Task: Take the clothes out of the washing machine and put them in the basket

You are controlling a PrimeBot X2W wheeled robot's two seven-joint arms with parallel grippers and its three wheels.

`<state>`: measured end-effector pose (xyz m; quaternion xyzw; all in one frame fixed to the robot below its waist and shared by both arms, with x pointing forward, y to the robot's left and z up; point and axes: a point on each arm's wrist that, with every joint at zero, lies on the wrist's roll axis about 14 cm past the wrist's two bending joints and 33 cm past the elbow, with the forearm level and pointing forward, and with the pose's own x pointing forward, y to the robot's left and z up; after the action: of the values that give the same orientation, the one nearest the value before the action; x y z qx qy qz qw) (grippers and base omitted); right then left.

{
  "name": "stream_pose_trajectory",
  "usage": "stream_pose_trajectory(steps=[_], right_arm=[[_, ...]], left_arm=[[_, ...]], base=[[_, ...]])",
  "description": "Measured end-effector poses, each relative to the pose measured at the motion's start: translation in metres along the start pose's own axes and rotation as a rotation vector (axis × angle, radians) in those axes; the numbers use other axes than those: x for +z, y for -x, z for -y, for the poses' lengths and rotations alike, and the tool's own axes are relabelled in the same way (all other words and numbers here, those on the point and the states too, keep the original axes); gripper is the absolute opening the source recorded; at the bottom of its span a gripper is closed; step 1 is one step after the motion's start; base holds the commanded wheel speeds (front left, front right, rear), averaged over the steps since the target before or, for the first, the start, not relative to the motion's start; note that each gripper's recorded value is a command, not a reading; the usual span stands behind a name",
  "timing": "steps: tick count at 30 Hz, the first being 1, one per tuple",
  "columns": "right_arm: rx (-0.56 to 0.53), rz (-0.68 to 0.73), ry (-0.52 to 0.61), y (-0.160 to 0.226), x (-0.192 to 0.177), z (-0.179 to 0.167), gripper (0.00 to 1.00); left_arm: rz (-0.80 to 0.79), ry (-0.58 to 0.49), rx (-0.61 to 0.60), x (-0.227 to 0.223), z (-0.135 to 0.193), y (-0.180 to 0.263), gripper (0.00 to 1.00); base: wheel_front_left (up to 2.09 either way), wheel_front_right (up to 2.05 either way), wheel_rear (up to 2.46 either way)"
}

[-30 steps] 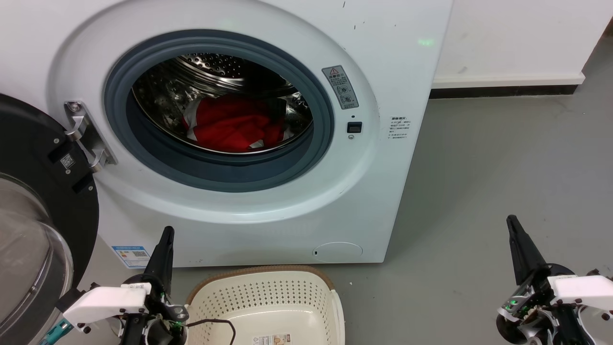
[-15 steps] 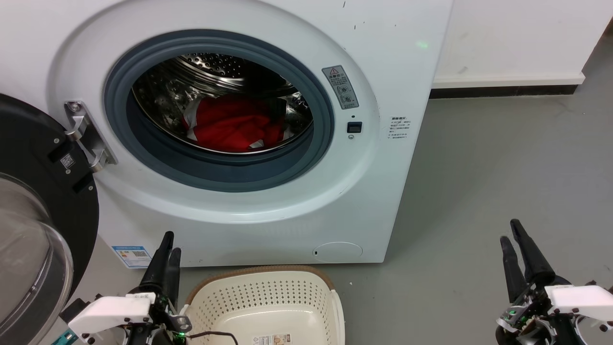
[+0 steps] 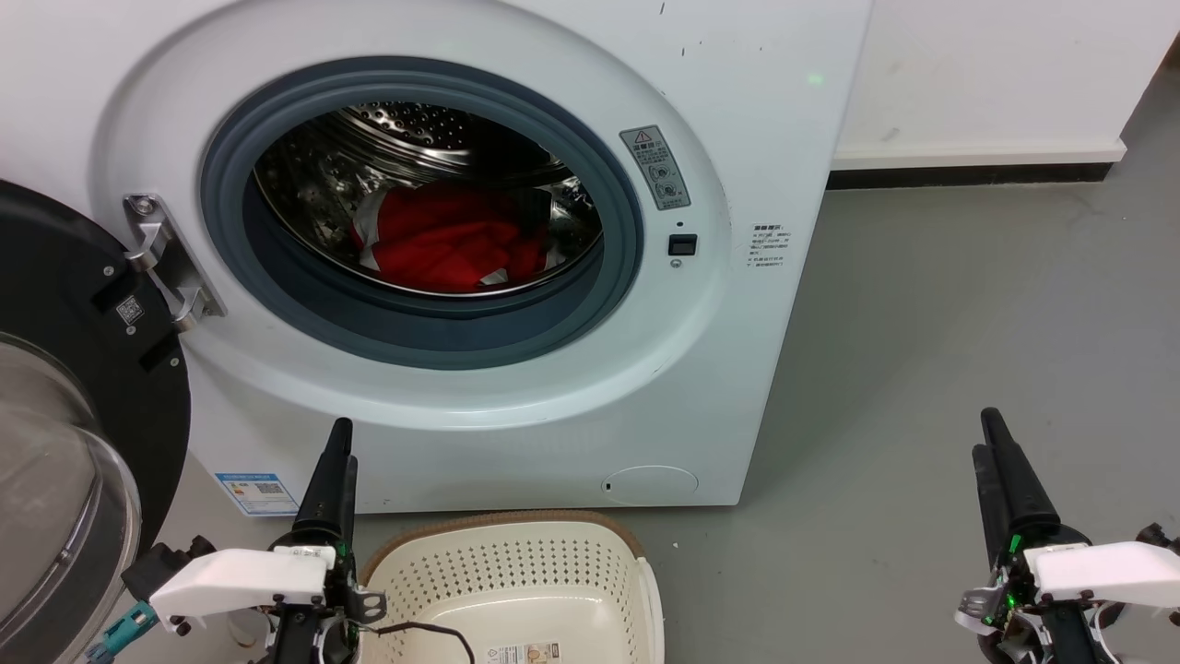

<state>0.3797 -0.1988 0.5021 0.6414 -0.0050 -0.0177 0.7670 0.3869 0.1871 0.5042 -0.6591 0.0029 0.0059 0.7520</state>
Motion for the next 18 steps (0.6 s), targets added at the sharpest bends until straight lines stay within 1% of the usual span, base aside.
stream_pose_trajectory(steps=[10,18], right_arm=[[0.027,-0.022,0.321,0.003,-0.008,-0.007,1.00],[0.050,-0.027,0.526,0.006,-0.013,-0.011,1.00]], left_arm=[[0.004,-0.233,-0.047,-0.002,0.016,-0.003,1.00],[0.000,-0.410,-0.051,-0.008,0.018,-0.003,1.00]], base=[[0.00,0.00,0.00],[0.00,0.00,0.00]])
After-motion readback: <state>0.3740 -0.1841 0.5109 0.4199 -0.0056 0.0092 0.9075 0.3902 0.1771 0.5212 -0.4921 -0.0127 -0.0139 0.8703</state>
